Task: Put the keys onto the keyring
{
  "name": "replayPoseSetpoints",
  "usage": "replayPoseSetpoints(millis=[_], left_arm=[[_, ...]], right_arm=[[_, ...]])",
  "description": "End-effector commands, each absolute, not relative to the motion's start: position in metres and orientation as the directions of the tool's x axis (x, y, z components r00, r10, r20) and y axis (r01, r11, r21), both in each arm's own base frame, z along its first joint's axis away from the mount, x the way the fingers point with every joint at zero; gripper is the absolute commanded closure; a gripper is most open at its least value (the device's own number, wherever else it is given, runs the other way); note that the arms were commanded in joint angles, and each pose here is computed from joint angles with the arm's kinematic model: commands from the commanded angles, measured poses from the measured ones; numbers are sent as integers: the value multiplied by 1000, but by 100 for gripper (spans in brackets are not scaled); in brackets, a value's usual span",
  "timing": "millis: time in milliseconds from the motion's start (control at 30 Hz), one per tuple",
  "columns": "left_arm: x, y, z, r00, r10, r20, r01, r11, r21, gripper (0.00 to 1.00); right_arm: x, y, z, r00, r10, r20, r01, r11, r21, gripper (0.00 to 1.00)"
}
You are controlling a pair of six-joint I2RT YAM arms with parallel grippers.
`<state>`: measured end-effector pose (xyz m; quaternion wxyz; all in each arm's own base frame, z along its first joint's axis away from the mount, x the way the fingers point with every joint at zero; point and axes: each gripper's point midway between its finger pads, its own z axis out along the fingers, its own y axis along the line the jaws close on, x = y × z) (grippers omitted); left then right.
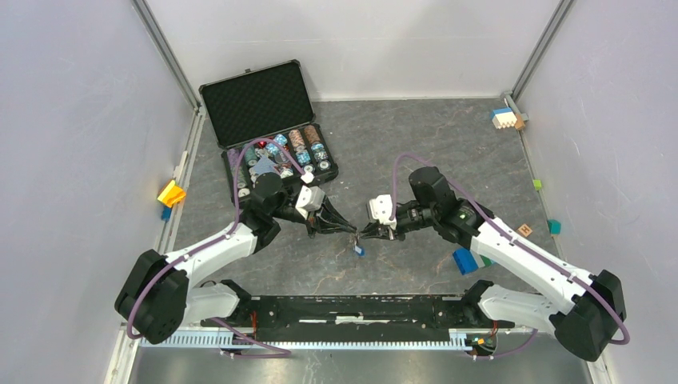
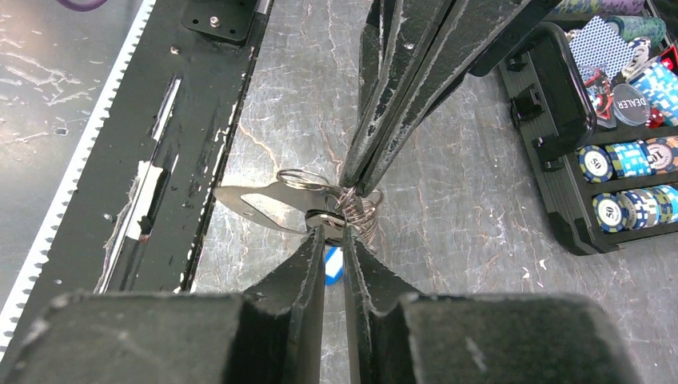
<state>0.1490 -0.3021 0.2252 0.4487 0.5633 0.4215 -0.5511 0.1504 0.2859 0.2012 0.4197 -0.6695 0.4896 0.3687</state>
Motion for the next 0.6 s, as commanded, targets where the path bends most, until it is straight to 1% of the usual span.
replayPoseSetpoints(millis=[0, 133, 233, 500, 567], left_arm=[[144, -302, 238, 53, -54, -997, 960, -271, 65, 98], [143, -302, 239, 54, -60, -997, 959, -273, 69, 98], [142, -302, 240, 56, -62, -997, 959, -276, 71, 98], [141, -302, 238, 59, -62, -996, 954, -290, 74, 98], [141, -302, 238, 60, -63, -996, 952, -295, 76, 98]], right_arm=[[153, 293, 215, 275, -298, -914, -957, -178, -229, 82], [155, 295, 212, 269, -300, -915, -958, -178, -223, 81], [154, 296, 212, 262, -290, -921, -959, -184, -215, 84], [153, 299, 209, 239, -277, -931, -964, -183, -193, 99], [152, 300, 207, 231, -274, -934, -965, -184, -185, 100]])
